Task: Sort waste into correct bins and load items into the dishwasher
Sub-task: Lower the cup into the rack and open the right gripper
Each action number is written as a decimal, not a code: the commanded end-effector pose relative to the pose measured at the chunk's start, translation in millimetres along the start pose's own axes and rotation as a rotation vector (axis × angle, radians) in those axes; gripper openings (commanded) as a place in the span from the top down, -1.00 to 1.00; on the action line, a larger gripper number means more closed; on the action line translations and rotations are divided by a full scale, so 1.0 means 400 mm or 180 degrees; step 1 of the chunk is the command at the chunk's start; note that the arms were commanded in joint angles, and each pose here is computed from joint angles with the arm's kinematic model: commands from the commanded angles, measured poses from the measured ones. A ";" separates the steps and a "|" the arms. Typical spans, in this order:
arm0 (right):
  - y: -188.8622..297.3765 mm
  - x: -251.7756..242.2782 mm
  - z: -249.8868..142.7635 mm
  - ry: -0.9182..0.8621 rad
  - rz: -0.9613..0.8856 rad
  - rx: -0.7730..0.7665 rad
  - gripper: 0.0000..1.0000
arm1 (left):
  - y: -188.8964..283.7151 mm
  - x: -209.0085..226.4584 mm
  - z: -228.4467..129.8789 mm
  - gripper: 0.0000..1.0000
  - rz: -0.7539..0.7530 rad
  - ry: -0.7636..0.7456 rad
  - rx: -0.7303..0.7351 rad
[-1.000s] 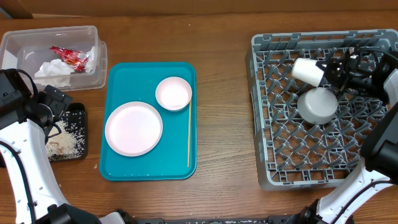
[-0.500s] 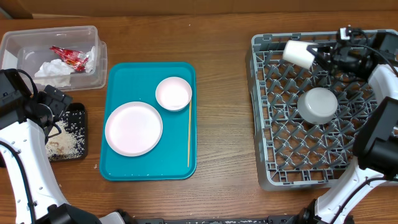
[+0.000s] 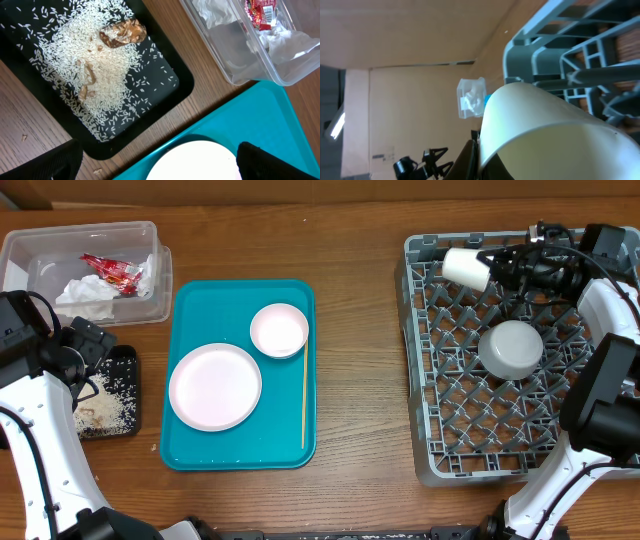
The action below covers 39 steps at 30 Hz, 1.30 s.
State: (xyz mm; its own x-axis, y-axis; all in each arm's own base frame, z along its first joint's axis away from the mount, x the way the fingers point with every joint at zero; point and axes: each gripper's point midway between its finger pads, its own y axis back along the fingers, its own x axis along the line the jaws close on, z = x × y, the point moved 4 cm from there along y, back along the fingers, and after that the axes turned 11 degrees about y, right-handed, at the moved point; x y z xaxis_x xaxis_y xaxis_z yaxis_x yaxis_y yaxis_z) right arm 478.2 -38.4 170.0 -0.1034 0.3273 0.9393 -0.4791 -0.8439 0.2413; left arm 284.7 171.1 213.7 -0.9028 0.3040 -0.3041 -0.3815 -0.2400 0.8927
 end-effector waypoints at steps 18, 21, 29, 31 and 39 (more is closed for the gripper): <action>-0.011 -0.045 0.006 -0.0019 0.0009 -0.0014 0.92 | 0.003 -0.006 0.003 -1.00 -0.0027 0.0029 -0.0008; -0.010 -0.033 0.010 0.0057 0.0097 -0.0004 0.92 | 0.003 -0.005 0.003 -1.00 -0.0026 0.0029 -0.0007; 0.003 -0.043 0.024 -0.0044 0.0019 -0.0087 0.92 | 0.003 -0.005 0.003 -1.00 -0.0026 0.0029 -0.0007; 0.012 -0.049 0.027 -0.0062 -0.0013 -0.0121 0.92 | 0.003 -0.005 0.003 -1.00 -0.0026 0.0029 -0.0007; 0.071 -0.122 0.018 -0.0339 -0.0476 -0.0272 0.84 | 0.003 -0.005 0.003 -1.00 -0.0026 0.0029 -0.0007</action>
State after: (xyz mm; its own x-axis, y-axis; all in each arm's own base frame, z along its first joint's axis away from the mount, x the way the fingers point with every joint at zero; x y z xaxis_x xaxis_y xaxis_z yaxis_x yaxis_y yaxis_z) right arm 478.5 -60.1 157.1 -0.0262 0.3020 0.9529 -0.5106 -0.8236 0.2470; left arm 284.7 171.1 213.7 -0.9028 0.3040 -0.3041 -0.3815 -0.2400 0.8927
